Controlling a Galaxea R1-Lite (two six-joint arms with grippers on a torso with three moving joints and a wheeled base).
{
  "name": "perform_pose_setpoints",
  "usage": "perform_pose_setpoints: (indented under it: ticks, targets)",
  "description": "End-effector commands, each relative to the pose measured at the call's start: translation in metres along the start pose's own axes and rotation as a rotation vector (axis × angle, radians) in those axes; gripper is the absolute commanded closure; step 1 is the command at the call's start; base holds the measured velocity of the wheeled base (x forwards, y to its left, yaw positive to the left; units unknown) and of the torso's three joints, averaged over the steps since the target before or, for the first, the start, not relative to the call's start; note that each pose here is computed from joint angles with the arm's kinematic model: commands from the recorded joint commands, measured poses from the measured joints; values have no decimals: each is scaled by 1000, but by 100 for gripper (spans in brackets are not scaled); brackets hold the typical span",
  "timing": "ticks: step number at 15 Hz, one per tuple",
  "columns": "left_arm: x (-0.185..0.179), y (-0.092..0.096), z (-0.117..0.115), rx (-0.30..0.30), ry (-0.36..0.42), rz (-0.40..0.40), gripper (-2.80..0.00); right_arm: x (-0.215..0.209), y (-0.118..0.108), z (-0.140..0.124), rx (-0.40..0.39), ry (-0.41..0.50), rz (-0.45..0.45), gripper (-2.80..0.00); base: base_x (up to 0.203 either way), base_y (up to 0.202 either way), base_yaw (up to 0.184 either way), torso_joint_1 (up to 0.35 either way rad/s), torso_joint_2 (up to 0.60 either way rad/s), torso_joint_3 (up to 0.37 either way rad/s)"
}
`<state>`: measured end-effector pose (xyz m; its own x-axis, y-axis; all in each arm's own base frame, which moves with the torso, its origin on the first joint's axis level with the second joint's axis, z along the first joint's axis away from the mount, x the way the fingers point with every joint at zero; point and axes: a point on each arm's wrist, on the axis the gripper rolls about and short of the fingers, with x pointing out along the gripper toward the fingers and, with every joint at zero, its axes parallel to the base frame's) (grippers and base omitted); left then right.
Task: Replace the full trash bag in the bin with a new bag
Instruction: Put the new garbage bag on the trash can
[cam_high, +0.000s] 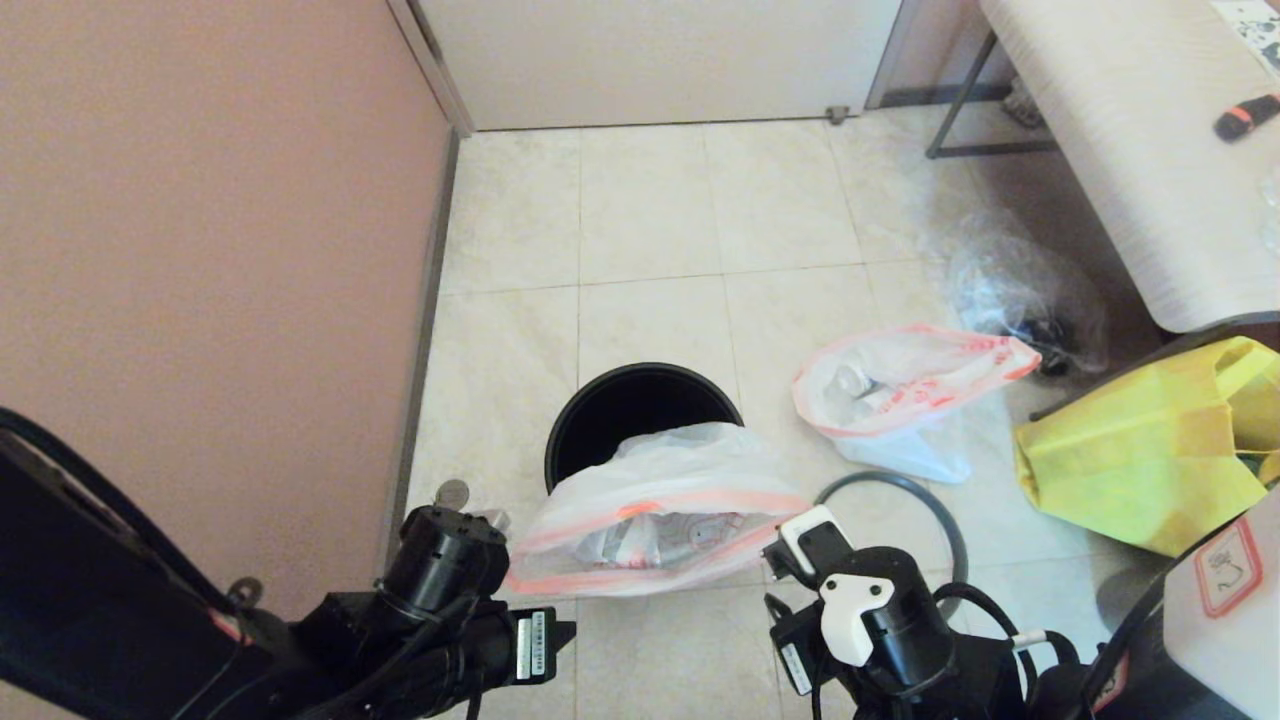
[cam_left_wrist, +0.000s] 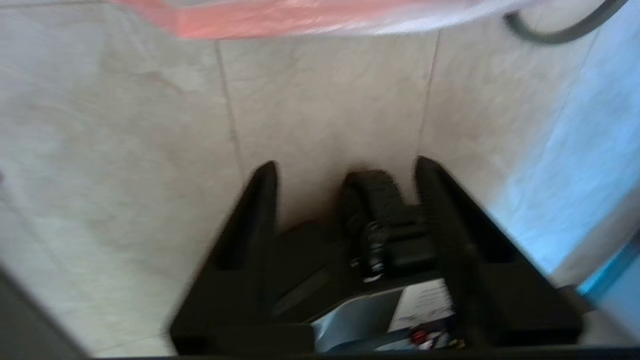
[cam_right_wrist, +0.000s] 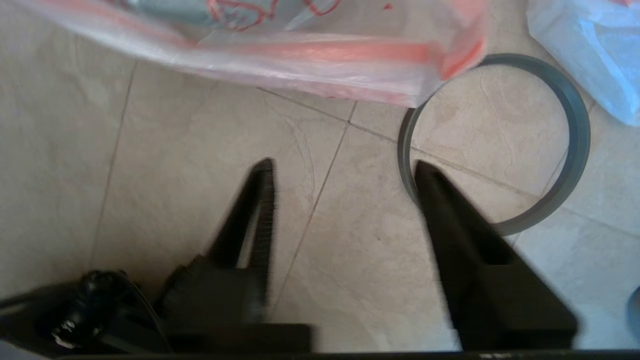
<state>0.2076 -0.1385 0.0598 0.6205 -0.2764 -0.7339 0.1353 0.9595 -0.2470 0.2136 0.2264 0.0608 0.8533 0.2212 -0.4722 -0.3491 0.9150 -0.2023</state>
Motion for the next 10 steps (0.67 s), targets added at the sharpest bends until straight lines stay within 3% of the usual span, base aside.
perform_pose_setpoints:
  ticks: [1, 4, 6, 7, 10]
  targets:
    - [11, -7, 0, -19, 9, 2, 0, -2, -3, 4, 25, -15, -7, 0, 0, 0, 0, 0, 0, 0]
    - [39, -23, 2, -124, 4, 47, 0, -2, -13, 13, 65, -47, -32, 0, 0, 0, 0, 0, 0, 0]
    - [41, -30, 4, -158, -27, 60, 0, -1, -21, 17, 87, -59, -51, 0, 0, 0, 0, 0, 0, 0]
    - [42, -32, 5, -159, -35, 55, -280, 0, -23, 17, 93, -58, -55, 0, 0, 0, 0, 0, 0, 0]
    - [44, -38, 17, -170, -82, 35, -280, 0, -23, 17, 95, -62, -56, 0, 0, 0, 0, 0, 0, 0]
